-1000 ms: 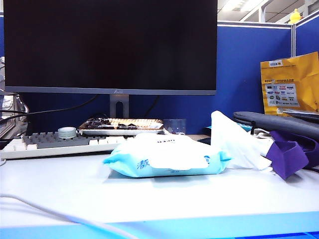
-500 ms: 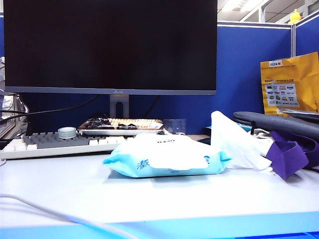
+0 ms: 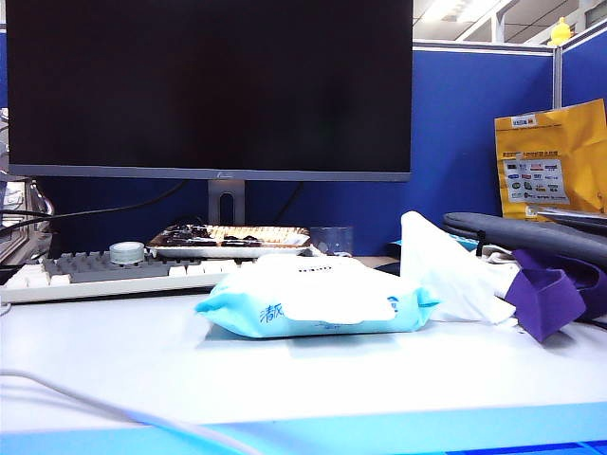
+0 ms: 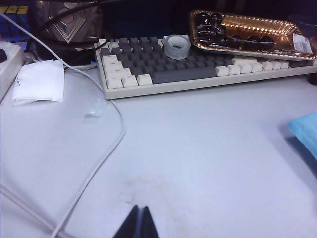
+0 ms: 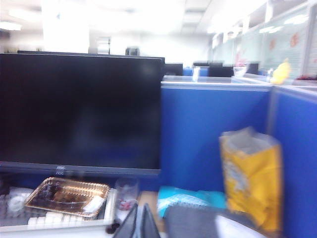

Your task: Pull out a wet wipe from the sky blue wet wipes packet and place it on the table.

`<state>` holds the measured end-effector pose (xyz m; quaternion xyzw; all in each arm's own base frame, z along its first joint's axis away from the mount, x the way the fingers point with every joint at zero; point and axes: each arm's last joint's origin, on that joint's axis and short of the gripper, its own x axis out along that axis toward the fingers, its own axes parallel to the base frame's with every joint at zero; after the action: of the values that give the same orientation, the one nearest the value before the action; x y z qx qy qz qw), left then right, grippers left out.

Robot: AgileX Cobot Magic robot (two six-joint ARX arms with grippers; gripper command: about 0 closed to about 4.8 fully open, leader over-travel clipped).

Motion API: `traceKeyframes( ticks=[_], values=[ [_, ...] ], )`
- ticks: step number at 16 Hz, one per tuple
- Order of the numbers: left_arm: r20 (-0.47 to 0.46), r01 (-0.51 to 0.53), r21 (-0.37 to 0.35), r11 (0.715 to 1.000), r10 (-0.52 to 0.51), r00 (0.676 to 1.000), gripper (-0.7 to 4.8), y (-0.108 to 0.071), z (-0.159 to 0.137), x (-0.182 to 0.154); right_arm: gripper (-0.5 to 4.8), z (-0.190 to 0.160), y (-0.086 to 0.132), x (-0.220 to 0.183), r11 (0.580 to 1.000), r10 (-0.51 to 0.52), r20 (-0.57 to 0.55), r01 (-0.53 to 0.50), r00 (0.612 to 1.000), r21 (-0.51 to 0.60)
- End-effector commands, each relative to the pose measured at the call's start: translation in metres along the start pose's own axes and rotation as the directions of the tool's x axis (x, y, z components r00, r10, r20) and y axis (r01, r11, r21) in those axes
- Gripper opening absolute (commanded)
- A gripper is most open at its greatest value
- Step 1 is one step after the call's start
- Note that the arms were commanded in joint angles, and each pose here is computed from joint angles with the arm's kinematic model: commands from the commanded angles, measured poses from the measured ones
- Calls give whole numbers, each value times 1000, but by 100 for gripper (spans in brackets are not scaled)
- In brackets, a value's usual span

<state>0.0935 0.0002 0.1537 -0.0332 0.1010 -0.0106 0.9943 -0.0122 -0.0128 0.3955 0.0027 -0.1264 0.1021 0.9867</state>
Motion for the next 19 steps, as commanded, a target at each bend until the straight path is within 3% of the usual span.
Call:
traceKeyframes(
  ticks=[1,5,10,15,19],
  values=[
    [-13,2,0,1000,-2,1000,-4,0,-3,0,0,-65,16,28,989,149,77,-148,986,-8],
    [-13,2,0,1000,-2,1000,-4,0,-3,0,0,-122,22,48,993,118,-10,-118,993,-20],
    [-13,1,0,1000,-1,1000,-4,0,-3,0,0,-172,13,54,998,-26,-104,20,994,-55],
    [-13,1,0,1000,-1,1000,-4,0,-3,0,0,-217,11,51,998,45,-208,-56,977,-43],
    [-13,2,0,1000,-2,1000,-4,0,-3,0,-1,-252,11,49,999,37,-305,-25,952,43]
  ],
)
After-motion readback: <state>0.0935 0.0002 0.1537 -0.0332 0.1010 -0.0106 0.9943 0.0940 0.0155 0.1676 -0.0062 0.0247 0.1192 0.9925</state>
